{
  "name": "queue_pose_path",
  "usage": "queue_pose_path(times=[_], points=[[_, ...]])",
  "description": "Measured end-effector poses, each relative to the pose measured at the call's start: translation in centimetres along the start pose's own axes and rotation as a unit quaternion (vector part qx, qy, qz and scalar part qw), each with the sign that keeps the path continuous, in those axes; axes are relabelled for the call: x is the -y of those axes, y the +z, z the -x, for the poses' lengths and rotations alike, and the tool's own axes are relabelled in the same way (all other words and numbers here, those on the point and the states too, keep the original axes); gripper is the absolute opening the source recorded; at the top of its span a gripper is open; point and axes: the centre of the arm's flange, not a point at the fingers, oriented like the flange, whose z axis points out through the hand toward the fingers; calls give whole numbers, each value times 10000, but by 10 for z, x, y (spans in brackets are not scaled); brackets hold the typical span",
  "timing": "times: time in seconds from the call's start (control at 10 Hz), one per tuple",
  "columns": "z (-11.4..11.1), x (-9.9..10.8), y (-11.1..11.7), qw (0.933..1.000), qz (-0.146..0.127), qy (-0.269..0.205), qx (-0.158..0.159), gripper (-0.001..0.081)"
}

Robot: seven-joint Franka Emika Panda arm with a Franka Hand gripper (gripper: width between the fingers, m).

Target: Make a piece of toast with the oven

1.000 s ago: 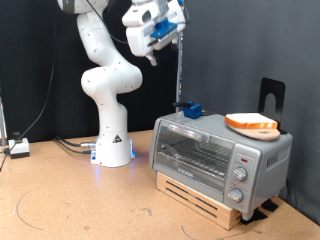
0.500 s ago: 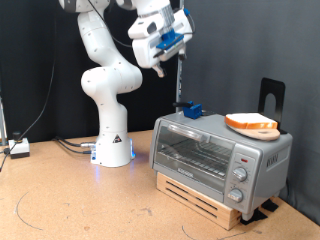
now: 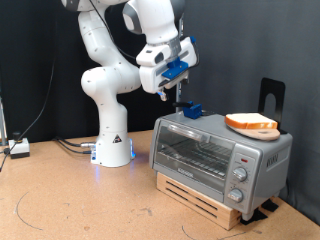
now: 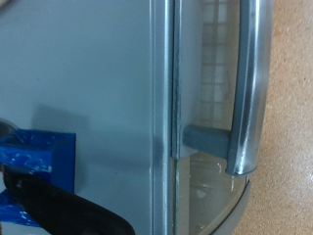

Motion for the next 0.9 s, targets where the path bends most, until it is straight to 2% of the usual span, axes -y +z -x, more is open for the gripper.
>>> queue_pose_path(times=[0.2, 0.4, 0.5, 0.9], points=[[-1, 0, 2, 10000, 8, 7, 24, 804], [-4, -2, 7, 9994, -341, -84, -74, 804], [-6, -5, 16, 9990, -395, -69, -197, 804], [-9, -27, 58, 9994, -164, 84, -291, 804]])
